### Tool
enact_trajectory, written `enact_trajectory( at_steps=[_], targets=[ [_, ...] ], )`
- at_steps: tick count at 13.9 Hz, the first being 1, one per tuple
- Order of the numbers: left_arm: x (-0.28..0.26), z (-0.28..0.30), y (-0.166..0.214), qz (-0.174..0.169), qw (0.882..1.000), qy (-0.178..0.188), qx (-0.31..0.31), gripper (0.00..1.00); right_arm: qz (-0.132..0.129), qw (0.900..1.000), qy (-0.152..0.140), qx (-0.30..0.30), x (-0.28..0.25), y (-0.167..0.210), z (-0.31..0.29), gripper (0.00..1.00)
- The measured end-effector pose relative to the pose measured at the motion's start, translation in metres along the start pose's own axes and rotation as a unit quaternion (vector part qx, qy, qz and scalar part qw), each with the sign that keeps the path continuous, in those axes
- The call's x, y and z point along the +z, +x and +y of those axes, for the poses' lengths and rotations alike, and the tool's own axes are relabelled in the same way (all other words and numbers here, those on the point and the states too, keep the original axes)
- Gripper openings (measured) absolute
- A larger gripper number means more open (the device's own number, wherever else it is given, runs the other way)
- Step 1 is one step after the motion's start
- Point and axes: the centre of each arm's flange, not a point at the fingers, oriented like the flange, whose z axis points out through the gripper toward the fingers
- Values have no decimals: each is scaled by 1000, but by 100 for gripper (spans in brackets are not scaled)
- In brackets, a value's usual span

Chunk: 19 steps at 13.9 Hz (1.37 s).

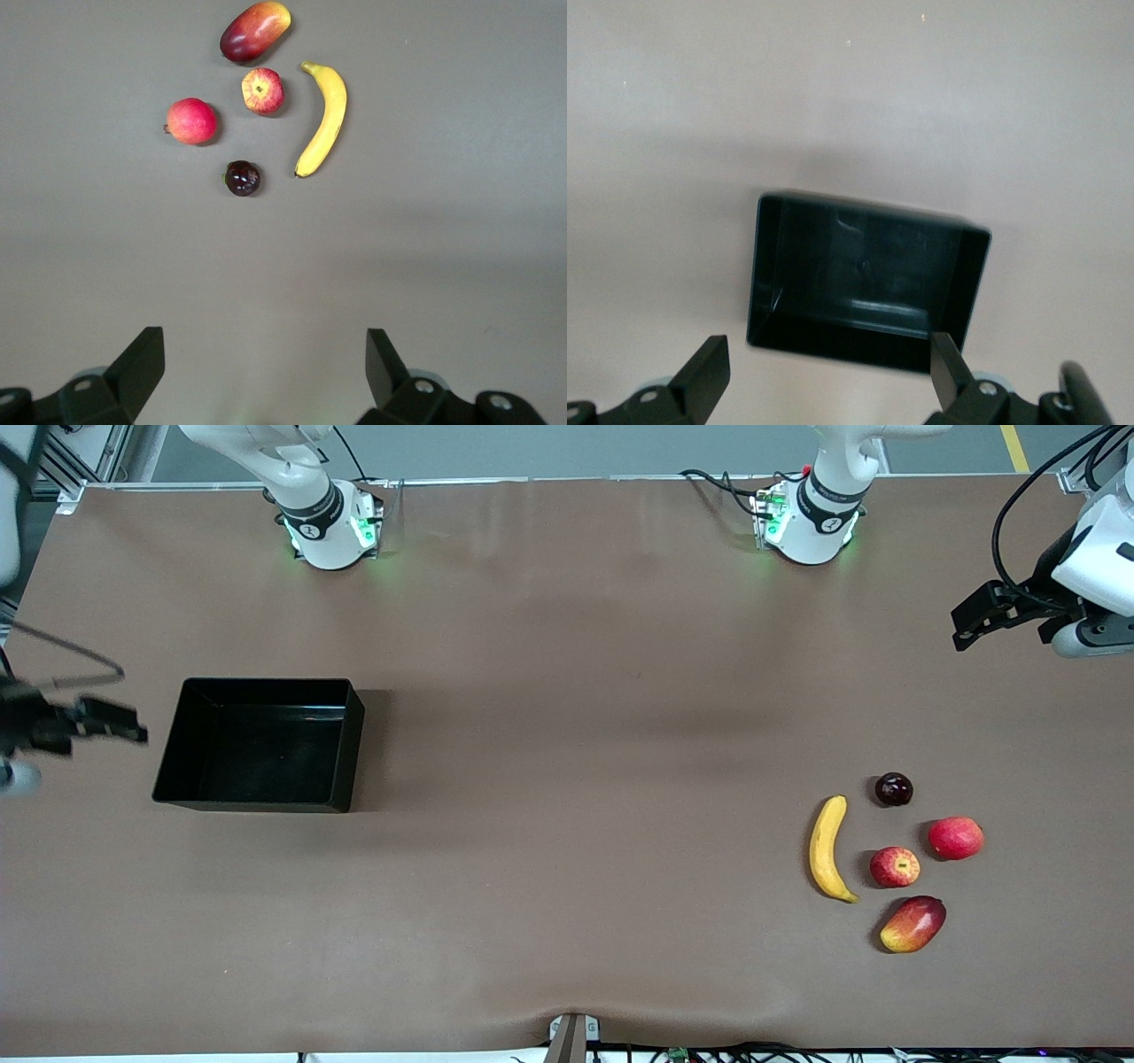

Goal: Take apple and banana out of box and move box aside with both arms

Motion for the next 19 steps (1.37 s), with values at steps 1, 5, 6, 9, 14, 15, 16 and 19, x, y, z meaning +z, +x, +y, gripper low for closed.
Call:
enact_trajectory(
  at_steps=[1, 5, 6, 9, 14, 15, 16, 19],
  targets=[
    [0, 0, 0, 0, 1000, 0, 0, 100, 1, 1000, 0, 2, -15, -18, -6, 100],
    [1, 0, -1, -5, 1000, 1, 0, 100, -3, 1000, 13, 12, -32, -87, -4, 100],
    [0, 0, -2, -6, 1000, 1, 0, 100, -3, 1000, 15, 13, -32, -98, -3, 100],
    [0, 0, -2, -5, 1000, 1, 0, 100, 5, 1000, 13, 14, -29, -102, -1, 100],
    [0, 0, -2, -5, 1000, 1, 1, 100, 6, 1000, 10, 29, -25, -101, 2, 100],
    [-1, 0, -2, -4, 1000, 1, 1, 100, 6, 999, 10, 41, -25, -101, 2, 100],
    [-2, 0, -2, -3, 1000, 1, 1, 100, 6, 999, 10, 51, -25, -101, 1, 100],
    [-5, 0, -3, 0, 1000, 0, 1, 100, 5, 998, 1, 66, -25, -101, 4, 100]
  ],
)
